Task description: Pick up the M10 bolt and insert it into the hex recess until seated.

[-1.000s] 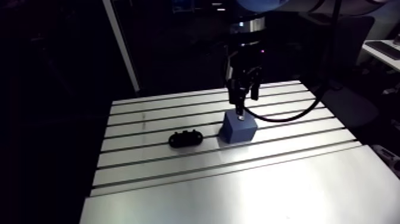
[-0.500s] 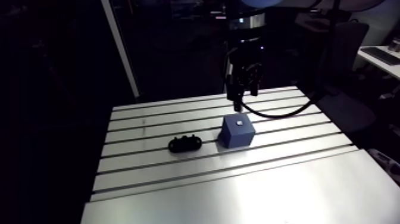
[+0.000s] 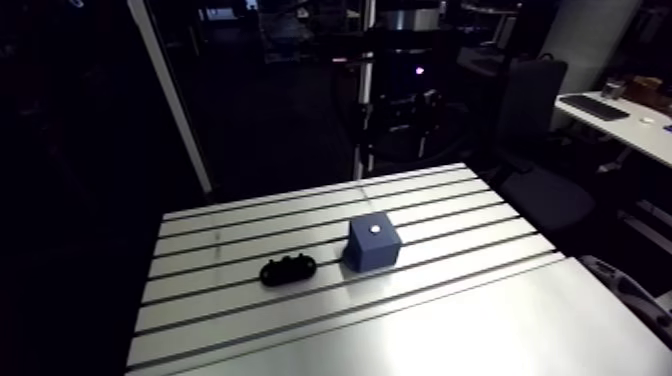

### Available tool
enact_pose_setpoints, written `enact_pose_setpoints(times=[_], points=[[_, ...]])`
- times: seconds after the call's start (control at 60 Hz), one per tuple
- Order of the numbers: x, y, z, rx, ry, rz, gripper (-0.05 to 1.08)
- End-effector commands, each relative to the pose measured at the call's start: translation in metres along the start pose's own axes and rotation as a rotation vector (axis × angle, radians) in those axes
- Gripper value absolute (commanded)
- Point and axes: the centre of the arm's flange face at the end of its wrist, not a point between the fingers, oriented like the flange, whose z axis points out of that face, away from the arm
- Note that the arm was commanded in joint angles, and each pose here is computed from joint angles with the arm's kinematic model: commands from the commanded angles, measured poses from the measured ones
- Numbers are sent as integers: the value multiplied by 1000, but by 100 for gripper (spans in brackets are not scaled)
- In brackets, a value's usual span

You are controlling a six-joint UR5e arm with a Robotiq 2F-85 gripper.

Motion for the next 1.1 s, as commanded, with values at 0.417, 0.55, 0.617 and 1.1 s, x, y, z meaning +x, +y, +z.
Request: enact_pose_setpoints(times=[0.417,0.55,0.617,1.1], points=[[-10,-1,-13,-3,23,197,90],[-13,-4,-7,2,14,179,102],[-14,-8,-4,4,10,161,106],[-12,-32,20,3,9,106,108]])
